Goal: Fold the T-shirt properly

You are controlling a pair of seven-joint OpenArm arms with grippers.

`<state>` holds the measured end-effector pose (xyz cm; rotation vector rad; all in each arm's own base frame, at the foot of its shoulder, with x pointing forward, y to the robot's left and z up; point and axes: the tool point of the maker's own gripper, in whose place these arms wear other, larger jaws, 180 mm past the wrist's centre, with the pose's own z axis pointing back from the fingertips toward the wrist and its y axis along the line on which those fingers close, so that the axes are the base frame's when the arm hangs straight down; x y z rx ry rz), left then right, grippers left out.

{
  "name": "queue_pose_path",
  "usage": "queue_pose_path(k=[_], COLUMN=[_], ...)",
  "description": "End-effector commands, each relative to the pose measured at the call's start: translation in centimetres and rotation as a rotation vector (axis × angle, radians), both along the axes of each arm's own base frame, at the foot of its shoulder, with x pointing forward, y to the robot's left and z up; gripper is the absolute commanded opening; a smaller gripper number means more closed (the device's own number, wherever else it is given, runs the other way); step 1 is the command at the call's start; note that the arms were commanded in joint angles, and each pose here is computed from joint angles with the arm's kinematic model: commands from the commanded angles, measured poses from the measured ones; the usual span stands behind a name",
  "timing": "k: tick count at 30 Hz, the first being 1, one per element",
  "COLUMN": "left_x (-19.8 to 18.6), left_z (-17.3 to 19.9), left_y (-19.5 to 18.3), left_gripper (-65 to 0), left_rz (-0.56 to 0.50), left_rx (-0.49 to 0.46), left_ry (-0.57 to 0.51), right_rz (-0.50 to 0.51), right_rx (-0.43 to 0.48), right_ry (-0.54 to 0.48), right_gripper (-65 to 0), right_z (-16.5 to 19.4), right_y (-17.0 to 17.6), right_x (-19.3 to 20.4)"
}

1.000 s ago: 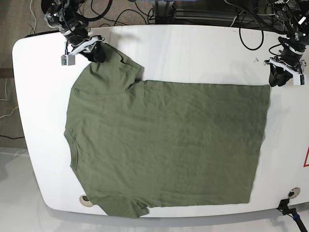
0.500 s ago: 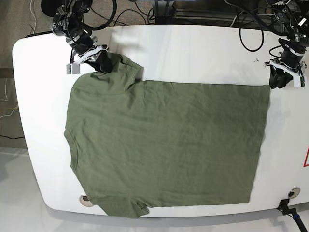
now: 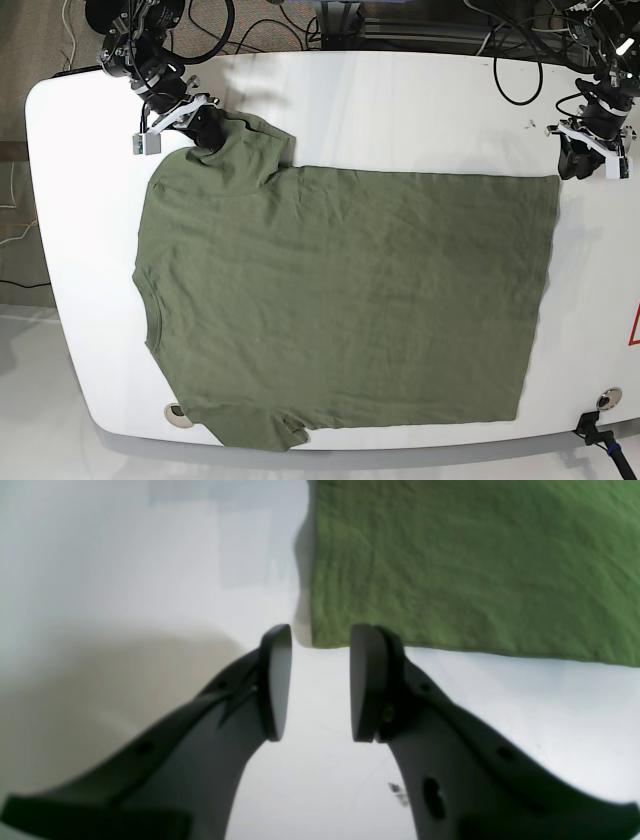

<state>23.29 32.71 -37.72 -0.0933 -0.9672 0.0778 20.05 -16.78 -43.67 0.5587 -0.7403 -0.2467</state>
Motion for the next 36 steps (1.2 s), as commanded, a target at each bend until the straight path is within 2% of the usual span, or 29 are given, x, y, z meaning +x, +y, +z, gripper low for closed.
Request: queue_pose_path(k=[1,8,17,24,36], left_x=[0.8,1.5,2.1,2.4,3.6], left_z=[1.4,1.7,-1.6,-3.1,-4.8], left_y=[0.5,0.7,1.9,1.4,-2.9], left_gripper=[-46.6,-46.6,-46.6,-46.6,-46.6], left_rz=[-0.006,0.006,0.085,0.095,0.004], left_rx=[0.016,0.006,-0.102,-0.152,-0.202], left_ry=[-0.048,-0.066,0.040,0.066,0.100], right_rz=[0.027,0.028,0.028,0.028,0.027], right_rx=[-0.044,-0.045,-0.045,-0.045,-0.043], right_ry=[0.086,0.087,0.088,0.090,0.089], right_gripper=[-65.0,-65.0,-65.0,-65.0,-65.0], right_z=[-1.3,-1.3,-1.3,-1.4,-1.4], right_y=[-0.4,-0.4,-0.4,-0.4,-0.4], right_x=[-1.4,-1.5,-1.5,-1.6,-1.5])
